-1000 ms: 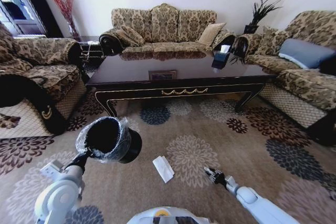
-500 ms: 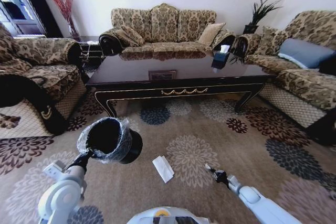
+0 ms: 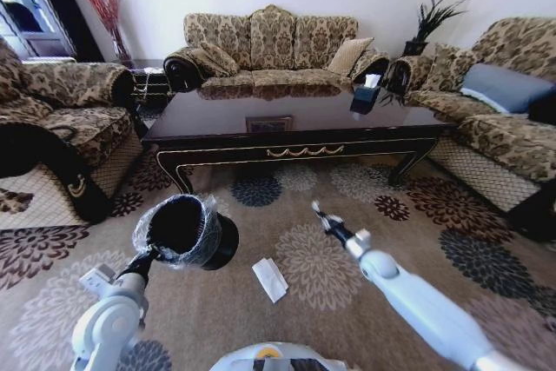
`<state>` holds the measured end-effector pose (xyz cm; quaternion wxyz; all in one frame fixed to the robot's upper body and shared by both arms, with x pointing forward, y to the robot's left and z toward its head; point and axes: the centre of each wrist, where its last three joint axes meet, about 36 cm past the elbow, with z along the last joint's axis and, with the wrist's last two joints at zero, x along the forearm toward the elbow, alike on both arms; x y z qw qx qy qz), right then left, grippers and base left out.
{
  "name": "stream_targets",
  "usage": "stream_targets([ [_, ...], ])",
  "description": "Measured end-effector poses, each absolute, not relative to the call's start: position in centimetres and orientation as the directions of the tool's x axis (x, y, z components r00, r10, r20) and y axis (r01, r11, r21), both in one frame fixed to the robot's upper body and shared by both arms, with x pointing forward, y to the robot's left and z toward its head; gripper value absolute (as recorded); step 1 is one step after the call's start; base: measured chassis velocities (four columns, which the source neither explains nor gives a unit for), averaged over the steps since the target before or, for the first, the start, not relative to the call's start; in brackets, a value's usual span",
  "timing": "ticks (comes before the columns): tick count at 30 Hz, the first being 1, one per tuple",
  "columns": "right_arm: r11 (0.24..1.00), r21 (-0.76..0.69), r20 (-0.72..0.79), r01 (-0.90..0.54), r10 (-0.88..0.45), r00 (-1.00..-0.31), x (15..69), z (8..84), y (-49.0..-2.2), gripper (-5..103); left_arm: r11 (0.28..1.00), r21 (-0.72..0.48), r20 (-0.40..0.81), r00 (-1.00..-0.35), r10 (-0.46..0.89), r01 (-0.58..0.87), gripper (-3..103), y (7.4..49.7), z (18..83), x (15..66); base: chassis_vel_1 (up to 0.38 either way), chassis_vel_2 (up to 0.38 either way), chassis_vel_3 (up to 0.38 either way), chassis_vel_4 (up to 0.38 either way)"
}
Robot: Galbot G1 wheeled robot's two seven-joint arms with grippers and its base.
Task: Move to the front of the table and pick up the trash from the floor, then place it into the trash bin.
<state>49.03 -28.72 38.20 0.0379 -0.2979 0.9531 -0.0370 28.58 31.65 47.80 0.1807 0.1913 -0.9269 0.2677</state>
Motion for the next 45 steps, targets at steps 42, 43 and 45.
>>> stream_targets([
  [42,0.24,-0.342,-0.194,-0.908,-0.964,-0.182,49.0,47.9,-0.7,0,0.745,-0.461,0.452,-0.85,-0.271,-0.482,3,32.9,47.2,30.5,0.0,0.0,0.0,0.0],
  [43,0.232,-0.341,-0.188,-0.911,-0.966,-0.176,48.9,47.7,-0.5,0,0.744,-0.461,0.451,-0.85,-0.272,-0.483,3,32.9,47.2,30.5,0.0,0.0,0.0,0.0],
  [45,0.219,-0.344,-0.176,-0.913,-0.97,-0.167,49.1,47.3,-0.3,0,0.744,-0.462,0.45,-0.85,-0.272,-0.483,3,32.9,47.2,30.5,0.0,0.0,0.0,0.0],
])
